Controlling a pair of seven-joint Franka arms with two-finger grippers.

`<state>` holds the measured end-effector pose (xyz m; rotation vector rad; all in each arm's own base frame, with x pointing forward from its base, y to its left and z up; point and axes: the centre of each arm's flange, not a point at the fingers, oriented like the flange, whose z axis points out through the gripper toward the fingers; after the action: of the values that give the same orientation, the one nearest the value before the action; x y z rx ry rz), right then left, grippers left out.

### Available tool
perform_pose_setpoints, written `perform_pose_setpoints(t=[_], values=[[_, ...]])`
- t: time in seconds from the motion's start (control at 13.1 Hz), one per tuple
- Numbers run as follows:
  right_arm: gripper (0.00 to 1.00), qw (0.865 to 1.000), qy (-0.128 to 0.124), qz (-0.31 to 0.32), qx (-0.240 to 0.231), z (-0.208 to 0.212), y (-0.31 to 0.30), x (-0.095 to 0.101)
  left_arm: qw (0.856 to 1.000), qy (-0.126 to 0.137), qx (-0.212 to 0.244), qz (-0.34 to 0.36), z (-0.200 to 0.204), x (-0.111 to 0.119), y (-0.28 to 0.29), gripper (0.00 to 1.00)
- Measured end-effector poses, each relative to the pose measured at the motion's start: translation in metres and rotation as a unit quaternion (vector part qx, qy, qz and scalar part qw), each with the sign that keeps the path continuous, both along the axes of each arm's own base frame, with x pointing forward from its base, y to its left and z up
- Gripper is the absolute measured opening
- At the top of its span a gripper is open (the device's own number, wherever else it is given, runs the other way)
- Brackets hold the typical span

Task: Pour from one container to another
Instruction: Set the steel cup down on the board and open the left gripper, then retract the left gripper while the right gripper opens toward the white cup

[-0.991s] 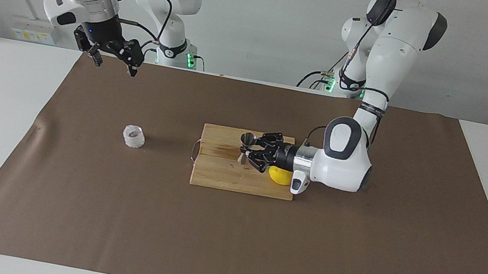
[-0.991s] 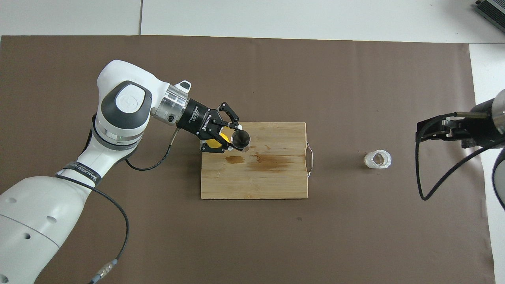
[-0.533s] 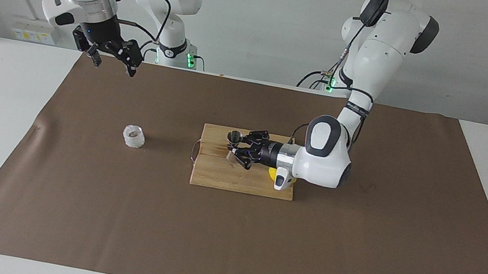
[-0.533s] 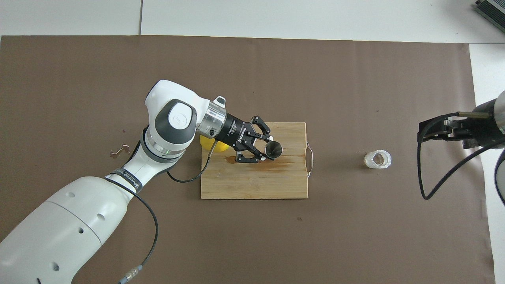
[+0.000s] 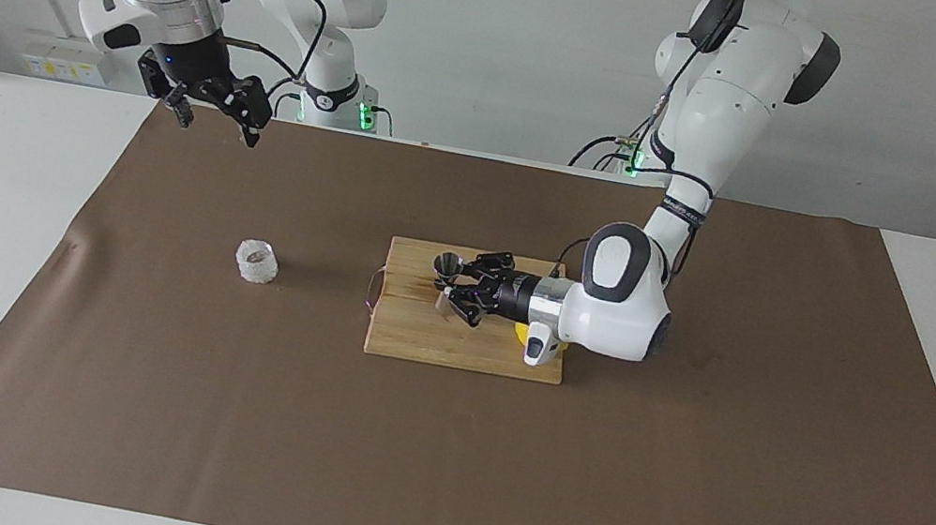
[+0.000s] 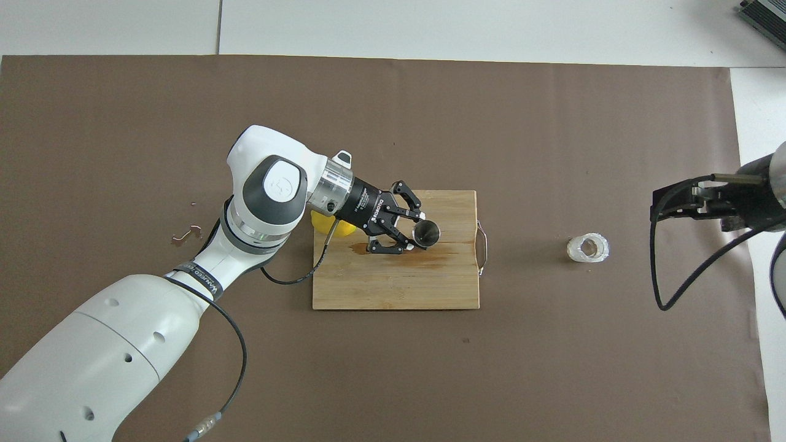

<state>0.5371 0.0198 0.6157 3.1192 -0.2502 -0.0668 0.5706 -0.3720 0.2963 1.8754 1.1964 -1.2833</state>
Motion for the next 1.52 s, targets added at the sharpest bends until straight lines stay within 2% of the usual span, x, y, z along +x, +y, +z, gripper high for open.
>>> perform_pose_setpoints(t=[0.3, 0.38, 0.61, 0.69, 0.91, 1.07, 1.22, 1.37, 1.52], values=[[1.0, 1.0, 0.0, 0.0, 0.0, 0.0, 0.0, 0.0, 1.0, 0.0, 0.0, 0.0, 0.0, 0.0, 0.0, 0.53], [1.0, 1.0, 0.0, 0.0, 0.0, 0.0, 0.0, 0.0, 1.0, 0.0, 0.0, 0.0, 0.0, 0.0, 0.001, 0.59], [1.0, 1.0, 0.0, 0.0, 0.0, 0.0, 0.0, 0.0, 1.0, 0.001, -0.002, -0.022, 0.007, 0.001, 0.005, 0.96], [1.0, 1.0, 0.0, 0.0, 0.0, 0.0, 0.0, 0.0, 0.999, 0.002, 0.0, -0.036, 0.013, 0.002, 0.008, 1.0], [1.0, 1.0, 0.0, 0.0, 0.0, 0.0, 0.0, 0.0, 0.994, 0.002, 0.045, -0.098, 0.049, 0.009, 0.026, 1.0], [1.0, 1.0, 0.0, 0.0, 0.0, 0.0, 0.0, 0.0, 0.986, 0.009, 0.092, -0.136, 0.09, 0.015, 0.051, 1.0], [1.0, 1.0, 0.0, 0.008, 0.0, 0.0, 0.001, 0.0, 0.975, 0.001, 0.135, -0.174, 0.119, 0.018, 0.081, 1.0], [1.0, 0.999, 0.0, 0.035, 0.001, 0.0, 0.001, 0.0, 0.961, -0.023, 0.188, -0.202, 0.147, 0.016, 0.104, 1.0], [1.0, 0.997, 0.002, 0.073, 0.003, -0.001, 0.002, 0.0, 0.94, -0.07, 0.235, -0.237, 0.176, 0.007, 0.12, 1.0]])
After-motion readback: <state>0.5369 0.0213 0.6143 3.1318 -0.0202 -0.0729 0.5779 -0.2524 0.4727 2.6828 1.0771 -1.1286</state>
